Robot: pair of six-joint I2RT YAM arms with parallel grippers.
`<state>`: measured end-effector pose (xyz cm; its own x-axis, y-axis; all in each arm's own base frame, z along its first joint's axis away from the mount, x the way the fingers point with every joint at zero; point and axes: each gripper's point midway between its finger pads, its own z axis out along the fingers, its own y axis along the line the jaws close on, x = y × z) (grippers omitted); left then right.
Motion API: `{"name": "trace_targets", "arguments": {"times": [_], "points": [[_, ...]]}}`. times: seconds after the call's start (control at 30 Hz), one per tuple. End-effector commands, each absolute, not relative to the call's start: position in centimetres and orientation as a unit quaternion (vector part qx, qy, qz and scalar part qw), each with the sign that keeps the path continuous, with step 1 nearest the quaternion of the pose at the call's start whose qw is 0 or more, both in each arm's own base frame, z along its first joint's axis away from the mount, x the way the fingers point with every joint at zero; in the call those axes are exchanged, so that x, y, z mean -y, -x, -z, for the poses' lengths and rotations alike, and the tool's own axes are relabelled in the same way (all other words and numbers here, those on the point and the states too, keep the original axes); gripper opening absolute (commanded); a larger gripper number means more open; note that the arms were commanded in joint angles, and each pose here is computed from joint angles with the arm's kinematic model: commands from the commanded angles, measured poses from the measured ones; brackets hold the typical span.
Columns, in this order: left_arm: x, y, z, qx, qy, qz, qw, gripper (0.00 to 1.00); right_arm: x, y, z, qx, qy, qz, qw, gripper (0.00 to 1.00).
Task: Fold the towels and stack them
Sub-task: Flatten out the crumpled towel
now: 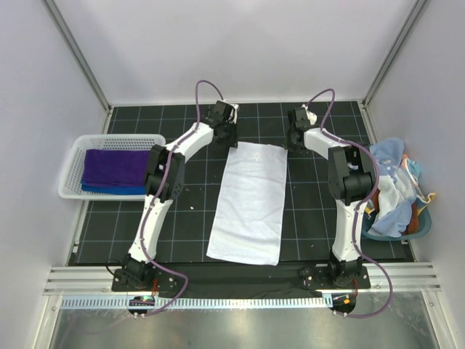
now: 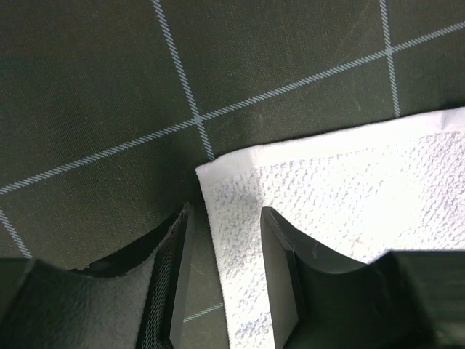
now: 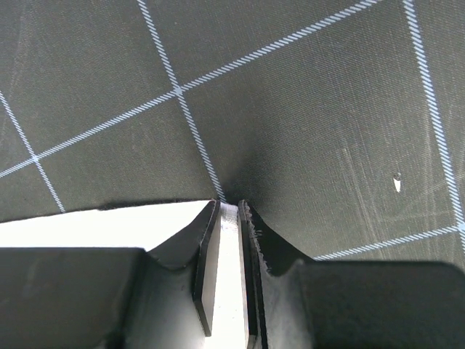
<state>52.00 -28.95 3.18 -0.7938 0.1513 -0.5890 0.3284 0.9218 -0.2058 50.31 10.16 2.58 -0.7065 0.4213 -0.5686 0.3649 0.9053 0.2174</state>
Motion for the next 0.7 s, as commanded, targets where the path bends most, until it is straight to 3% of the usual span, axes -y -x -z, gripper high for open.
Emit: {"name": "trace_targets", "arguments": {"times": [0.0,0.37,0.47,0.67], "points": [[28.5,-52.8,-3.2,-0.938,-0.108,0.131,0.302,0.45,-10.8,-50.5,-2.0,-0.929,-0.202,-0.049,0.308,0.23],[28.3,-53.6,-1.7,-0.943,-0.092,0.105,0.301,0.43,-11.7,-50.6,-1.5,-0.935,-0.184,-0.055,0.298,0.19],[28.4,-53.4,-1.5,-0.944,-0.091,0.101,0.301,0.38,-12.0,-50.6,-1.4,-0.937,-0.178,-0.053,0.297,0.18],[28.2,-53.5,-1.8,-0.943,-0.092,0.097,0.305,0.19,-12.2,-50.8,-1.7,-0.937,-0.175,-0.055,0.298,0.17]]}}
